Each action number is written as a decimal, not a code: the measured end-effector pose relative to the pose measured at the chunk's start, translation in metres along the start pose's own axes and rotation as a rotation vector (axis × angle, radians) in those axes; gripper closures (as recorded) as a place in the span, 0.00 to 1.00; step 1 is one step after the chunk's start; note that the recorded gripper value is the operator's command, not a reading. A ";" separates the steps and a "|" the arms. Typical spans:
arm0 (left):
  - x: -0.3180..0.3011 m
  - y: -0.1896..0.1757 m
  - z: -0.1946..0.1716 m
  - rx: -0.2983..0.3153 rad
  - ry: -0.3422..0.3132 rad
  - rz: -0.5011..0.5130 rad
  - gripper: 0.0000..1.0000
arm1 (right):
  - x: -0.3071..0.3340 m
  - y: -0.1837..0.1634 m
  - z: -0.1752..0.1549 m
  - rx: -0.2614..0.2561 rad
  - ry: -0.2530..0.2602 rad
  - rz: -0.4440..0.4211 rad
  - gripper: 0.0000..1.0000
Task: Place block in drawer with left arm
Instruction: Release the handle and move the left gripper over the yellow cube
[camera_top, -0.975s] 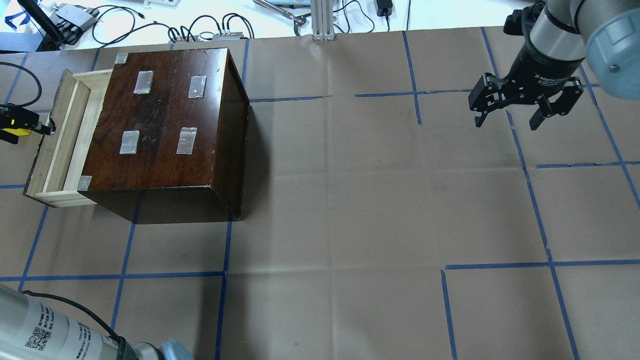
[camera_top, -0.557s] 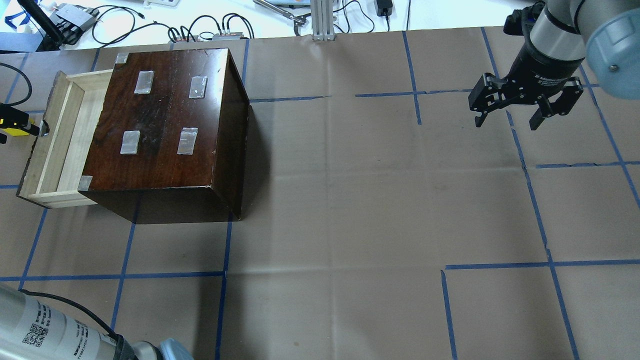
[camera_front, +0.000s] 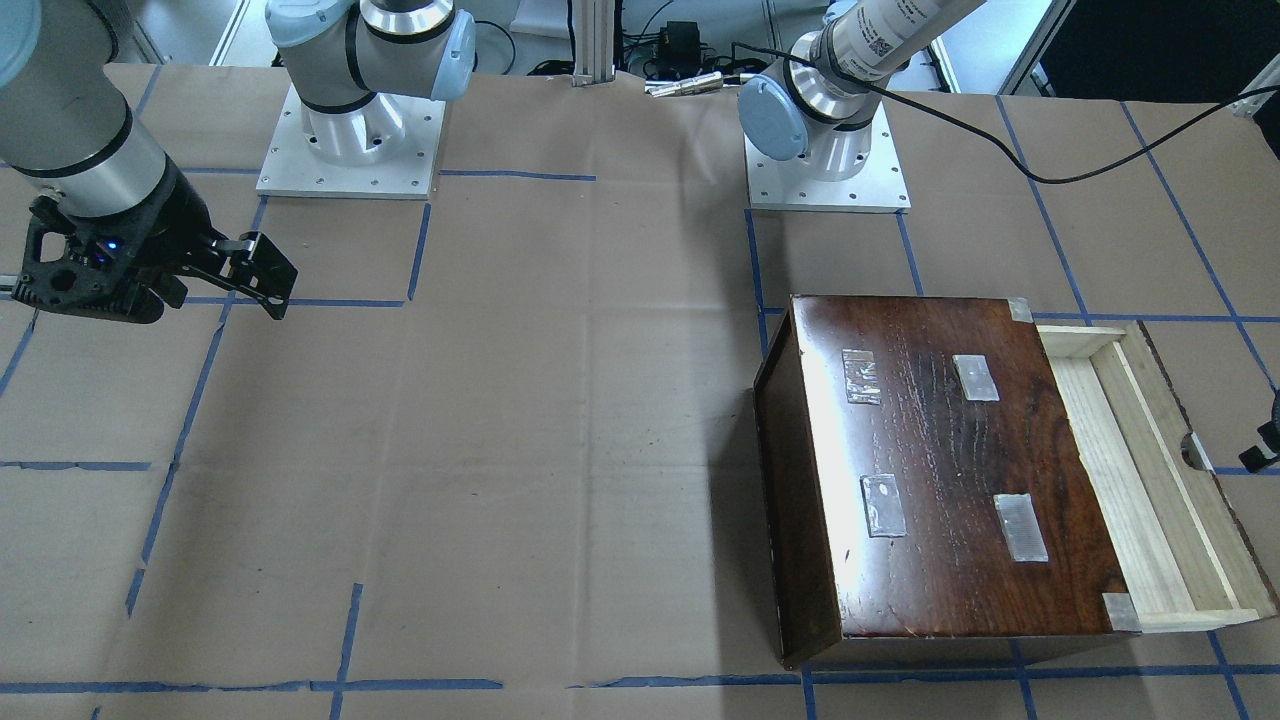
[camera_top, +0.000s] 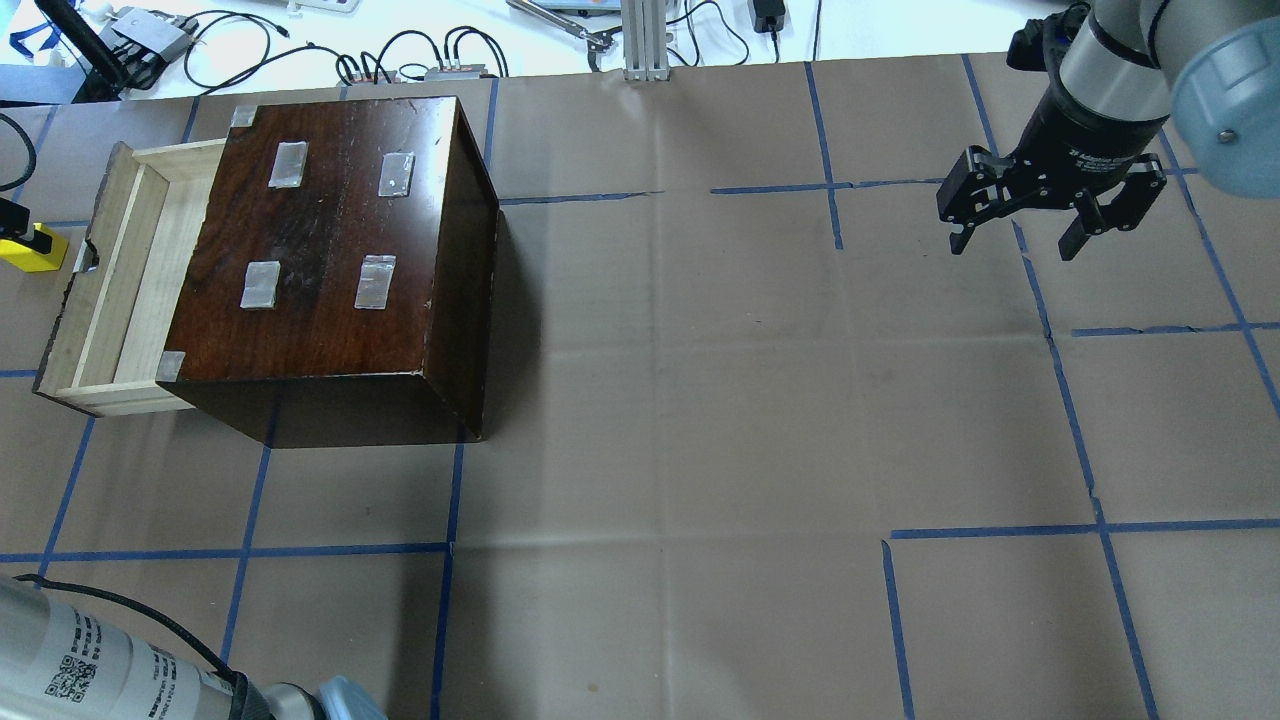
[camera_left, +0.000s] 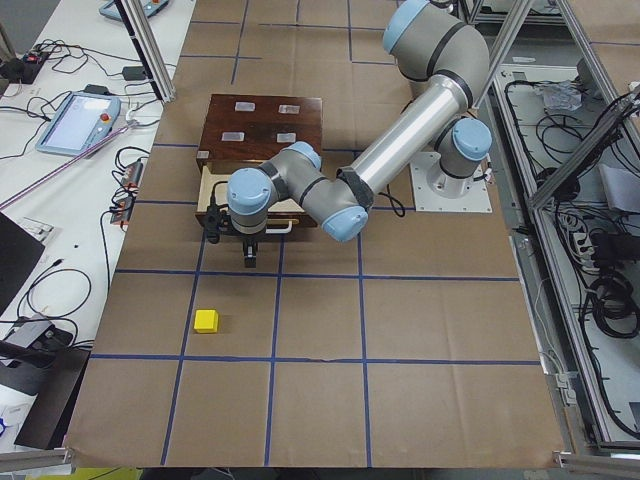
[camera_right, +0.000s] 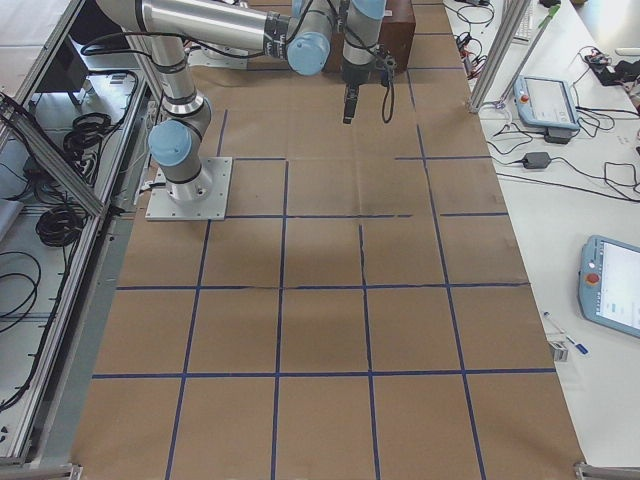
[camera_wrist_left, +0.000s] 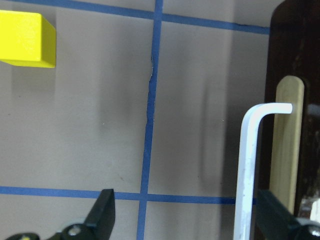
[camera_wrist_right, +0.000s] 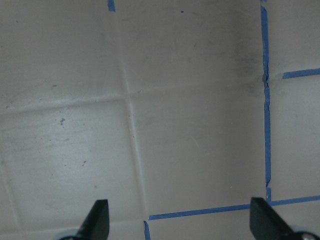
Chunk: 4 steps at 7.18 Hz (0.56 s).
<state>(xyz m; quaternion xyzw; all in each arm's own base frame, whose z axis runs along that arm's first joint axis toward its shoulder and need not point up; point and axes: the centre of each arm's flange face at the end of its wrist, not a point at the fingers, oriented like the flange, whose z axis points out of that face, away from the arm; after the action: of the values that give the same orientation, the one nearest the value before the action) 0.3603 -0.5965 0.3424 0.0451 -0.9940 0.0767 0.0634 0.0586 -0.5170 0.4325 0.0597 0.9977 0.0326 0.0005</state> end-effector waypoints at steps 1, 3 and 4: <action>-0.004 -0.008 -0.011 0.010 -0.008 0.003 0.01 | 0.000 0.000 0.000 0.000 0.000 0.000 0.00; -0.020 -0.028 -0.022 0.017 -0.018 0.004 0.01 | 0.000 0.000 0.000 0.001 0.000 0.000 0.00; -0.036 -0.038 -0.018 0.019 -0.023 0.010 0.01 | 0.000 0.000 0.000 0.000 0.000 0.000 0.00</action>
<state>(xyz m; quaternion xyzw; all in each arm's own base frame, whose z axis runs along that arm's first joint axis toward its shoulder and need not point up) 0.4021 -0.6281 0.3602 0.0415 -0.9941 0.0858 0.0514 0.0586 -0.5169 0.4326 0.0597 0.9977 0.0324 0.0005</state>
